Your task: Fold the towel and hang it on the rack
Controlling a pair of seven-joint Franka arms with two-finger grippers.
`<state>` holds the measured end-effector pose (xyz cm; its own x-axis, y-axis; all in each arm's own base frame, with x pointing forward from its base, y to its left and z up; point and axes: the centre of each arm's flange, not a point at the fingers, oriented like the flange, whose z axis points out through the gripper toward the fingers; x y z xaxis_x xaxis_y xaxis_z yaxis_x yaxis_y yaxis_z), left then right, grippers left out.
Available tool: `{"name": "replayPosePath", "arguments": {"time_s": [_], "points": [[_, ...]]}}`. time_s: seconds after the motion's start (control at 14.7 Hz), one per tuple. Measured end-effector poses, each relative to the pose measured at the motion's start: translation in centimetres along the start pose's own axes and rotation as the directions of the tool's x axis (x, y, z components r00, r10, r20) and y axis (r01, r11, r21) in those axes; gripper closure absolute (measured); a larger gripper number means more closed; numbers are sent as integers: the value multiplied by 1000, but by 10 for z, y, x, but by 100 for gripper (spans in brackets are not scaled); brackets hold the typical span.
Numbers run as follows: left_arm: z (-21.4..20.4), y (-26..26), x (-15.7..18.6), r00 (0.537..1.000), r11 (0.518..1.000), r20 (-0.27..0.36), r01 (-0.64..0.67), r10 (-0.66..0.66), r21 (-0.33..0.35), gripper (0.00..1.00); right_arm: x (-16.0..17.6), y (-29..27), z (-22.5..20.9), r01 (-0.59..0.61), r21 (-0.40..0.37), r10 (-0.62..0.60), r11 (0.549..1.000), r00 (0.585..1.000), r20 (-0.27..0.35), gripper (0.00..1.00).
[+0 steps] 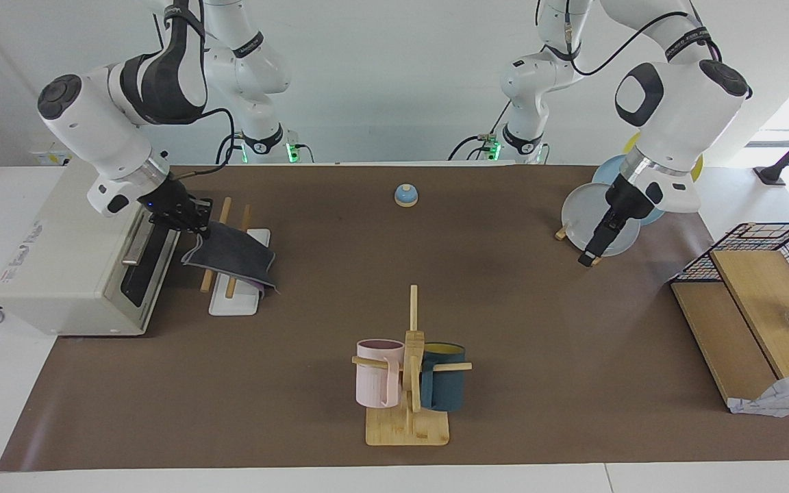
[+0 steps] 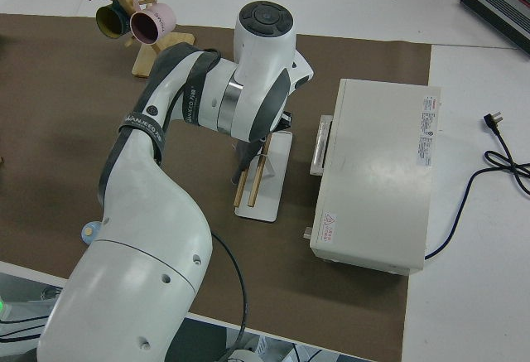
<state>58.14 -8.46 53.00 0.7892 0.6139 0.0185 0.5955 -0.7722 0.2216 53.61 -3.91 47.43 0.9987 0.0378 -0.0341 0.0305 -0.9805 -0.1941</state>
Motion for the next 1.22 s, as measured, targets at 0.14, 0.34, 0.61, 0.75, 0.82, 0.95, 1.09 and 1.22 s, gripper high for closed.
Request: {"name": "replayPosePath", "arguments": {"time_s": [0.14, 0.34, 0.61, 0.75, 0.82, 0.95, 1.09, 1.22], "points": [[-16, 0, 1, 990, 988, -11, -142, 143, 69, 0, -2, 3, -3, 52, -43, -51, 998, 999, 6, 98], [-39, 2, 6, 949, 940, 4, -314, 316, 133, 0, -4, 14, -6, 86, -64, -86, 994, 996, 7, 98], [-50, -4, 7, 869, 852, 90, -495, 487, 173, 0, -6, 20, -7, 126, -106, -124, 986, 992, 25, 98], [-51, -13, 6, 836, 817, 159, -548, 525, 181, 0, -6, 20, -7, 129, -109, -127, 986, 992, 27, 98], [-51, -18, 6, 825, 806, 187, -562, 533, 184, 0, -6, 20, -6, 130, -110, -128, 985, 991, 28, 98], [-51, -20, 4, 807, 788, 213, -587, 551, 185, 0, -7, 21, -5, 133, -118, -130, 984, 991, 35, 98], [-49, -14, -3, 780, 762, 221, -623, 586, 178, 0, -10, 22, -2, 139, -133, -134, 981, 990, 47, 98], [-50, -11, -6, 760, 743, 225, -647, 609, 175, 0, -12, 23, 1, 140, -134, -134, 981, 990, 55, 98]]}}
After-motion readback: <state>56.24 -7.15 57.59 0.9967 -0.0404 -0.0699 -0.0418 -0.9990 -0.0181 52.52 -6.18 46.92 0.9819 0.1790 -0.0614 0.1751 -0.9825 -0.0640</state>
